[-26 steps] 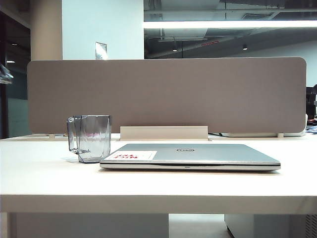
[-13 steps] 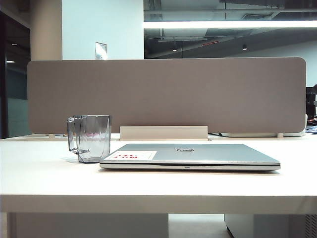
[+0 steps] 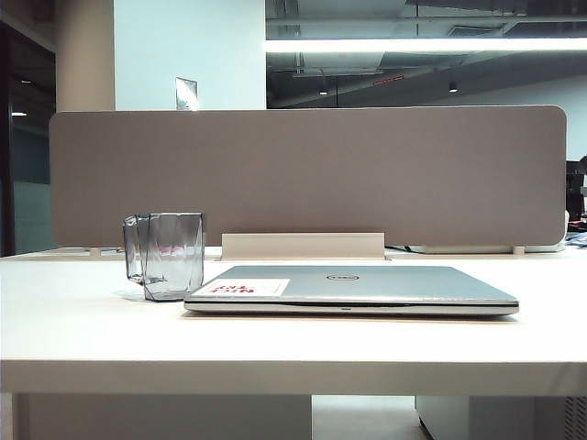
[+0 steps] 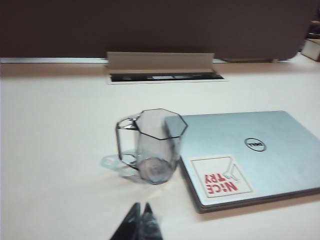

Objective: Pick up the water cup and place it on the left side of the laptop.

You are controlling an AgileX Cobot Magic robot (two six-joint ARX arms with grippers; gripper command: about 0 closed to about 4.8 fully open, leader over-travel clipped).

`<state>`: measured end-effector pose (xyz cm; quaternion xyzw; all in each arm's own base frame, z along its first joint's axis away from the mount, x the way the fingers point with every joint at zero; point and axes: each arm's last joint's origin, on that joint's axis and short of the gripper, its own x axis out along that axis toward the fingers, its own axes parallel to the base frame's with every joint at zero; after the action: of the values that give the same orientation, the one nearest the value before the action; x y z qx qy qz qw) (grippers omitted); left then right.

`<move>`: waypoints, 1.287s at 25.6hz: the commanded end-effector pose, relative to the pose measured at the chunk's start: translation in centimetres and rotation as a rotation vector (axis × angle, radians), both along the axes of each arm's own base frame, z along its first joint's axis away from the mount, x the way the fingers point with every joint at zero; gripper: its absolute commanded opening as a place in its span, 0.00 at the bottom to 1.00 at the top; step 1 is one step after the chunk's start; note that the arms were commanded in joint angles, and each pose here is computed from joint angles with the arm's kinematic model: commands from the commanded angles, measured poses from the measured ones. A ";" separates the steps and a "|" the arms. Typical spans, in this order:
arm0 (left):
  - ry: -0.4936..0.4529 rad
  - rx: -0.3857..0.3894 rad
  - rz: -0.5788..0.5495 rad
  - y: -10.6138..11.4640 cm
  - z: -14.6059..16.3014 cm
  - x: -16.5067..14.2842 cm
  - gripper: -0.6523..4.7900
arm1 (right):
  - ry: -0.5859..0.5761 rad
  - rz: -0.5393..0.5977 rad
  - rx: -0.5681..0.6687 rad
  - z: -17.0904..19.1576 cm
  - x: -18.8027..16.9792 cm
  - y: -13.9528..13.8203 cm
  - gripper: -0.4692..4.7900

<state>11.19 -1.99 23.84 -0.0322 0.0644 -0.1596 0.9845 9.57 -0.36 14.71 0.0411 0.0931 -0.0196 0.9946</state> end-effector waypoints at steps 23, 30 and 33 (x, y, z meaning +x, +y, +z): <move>-0.058 0.059 0.278 2.4 -7.9 -1.2 0.11 | -0.006 -0.005 -0.005 -0.1 0.0 0.0 0.09; -0.100 0.052 0.365 2.3 -7.5 -1.5 0.11 | -0.006 -0.005 -0.005 -0.1 0.0 0.0 0.09; -0.101 0.050 0.320 2.2 -7.5 -1.5 0.11 | -0.006 -0.005 -0.005 -0.1 0.0 0.0 0.09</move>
<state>9.75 0.23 16.09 -0.0090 0.0195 0.0097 0.9997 9.56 -0.36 14.71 0.0410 0.0929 -0.0196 0.9946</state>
